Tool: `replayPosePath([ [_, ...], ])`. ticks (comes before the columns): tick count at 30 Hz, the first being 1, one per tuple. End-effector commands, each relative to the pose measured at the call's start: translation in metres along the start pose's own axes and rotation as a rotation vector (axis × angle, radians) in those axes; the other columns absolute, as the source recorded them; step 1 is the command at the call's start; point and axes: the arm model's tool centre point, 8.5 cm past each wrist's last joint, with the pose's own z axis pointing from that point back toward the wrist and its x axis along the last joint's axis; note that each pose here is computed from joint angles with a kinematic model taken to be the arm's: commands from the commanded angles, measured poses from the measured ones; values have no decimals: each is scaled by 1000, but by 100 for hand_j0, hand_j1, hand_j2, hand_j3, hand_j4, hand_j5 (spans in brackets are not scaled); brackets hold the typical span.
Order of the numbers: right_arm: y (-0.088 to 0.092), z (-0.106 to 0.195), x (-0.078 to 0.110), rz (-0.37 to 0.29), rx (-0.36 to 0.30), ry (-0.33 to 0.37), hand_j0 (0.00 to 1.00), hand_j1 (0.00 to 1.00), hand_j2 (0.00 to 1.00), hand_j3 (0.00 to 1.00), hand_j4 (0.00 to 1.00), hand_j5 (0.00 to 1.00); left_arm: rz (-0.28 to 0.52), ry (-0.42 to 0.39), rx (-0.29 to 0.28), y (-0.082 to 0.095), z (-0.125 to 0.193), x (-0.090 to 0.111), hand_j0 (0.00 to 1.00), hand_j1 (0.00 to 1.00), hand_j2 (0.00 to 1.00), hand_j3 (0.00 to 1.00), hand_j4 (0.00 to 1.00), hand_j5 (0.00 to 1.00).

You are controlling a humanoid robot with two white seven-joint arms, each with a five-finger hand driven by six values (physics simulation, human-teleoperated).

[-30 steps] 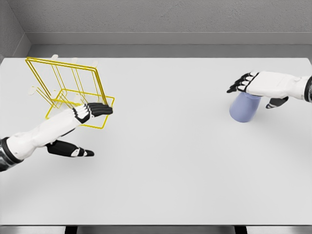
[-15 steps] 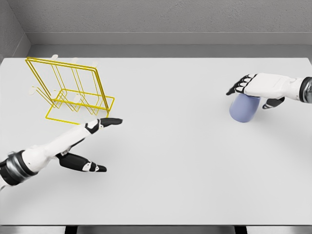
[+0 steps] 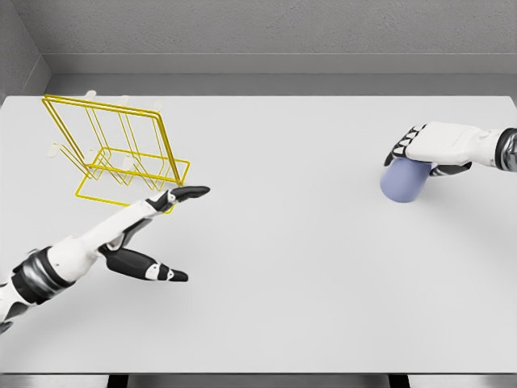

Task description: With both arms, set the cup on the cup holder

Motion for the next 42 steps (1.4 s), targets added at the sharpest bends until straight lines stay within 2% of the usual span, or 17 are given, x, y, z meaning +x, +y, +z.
replayPosePath([
  [1,1,0,0,3,5,2,67,67,67,67,67,67,70,27,17,-4,1,-5,100,100,100,100,100,100],
  [2,1,0,0,3,5,2,64,64,64,64,64,64,76,46,19,-4,1,-7,100,100,100,100,100,100],
  [4,0,0,0,2,3,2,64,64,64,64,64,64,101,71,4,-12,2,-12,100,100,100,100,100,100],
  [6,-1,0,-1,3,0,4,64,64,64,64,64,64,147,109,13,-15,2,-18,100,100,100,100,100,100],
  [8,-12,3,2,27,-21,-2,64,64,64,64,64,64,196,152,-4,-18,0,-23,100,100,100,100,100,100],
  [11,-14,4,2,31,-24,-1,64,64,64,64,64,64,212,175,-2,-19,-5,-26,100,100,100,100,100,100],
  [16,-20,6,6,51,-35,-9,64,64,64,64,64,64,344,198,52,-12,-25,-28,100,100,100,100,100,100],
  [19,-31,12,15,93,-51,-26,64,64,64,64,64,64,332,189,50,-9,-30,-27,100,100,100,100,100,100],
  [24,-48,24,36,182,-74,-65,62,62,62,62,62,62,354,205,55,-15,-29,-36,100,100,100,100,100,100],
  [28,-60,30,62,260,-96,-117,62,62,62,62,62,62,353,256,81,-11,-19,-52,100,100,100,100,100,100],
  [32,-71,32,87,321,-121,-172,62,62,62,62,62,62,367,272,83,-17,-19,-61,100,100,100,100,100,100],
  [42,-80,19,105,322,-166,-227,62,62,62,62,62,62,383,290,103,-20,-19,-74,100,100,100,100,100,100],
])
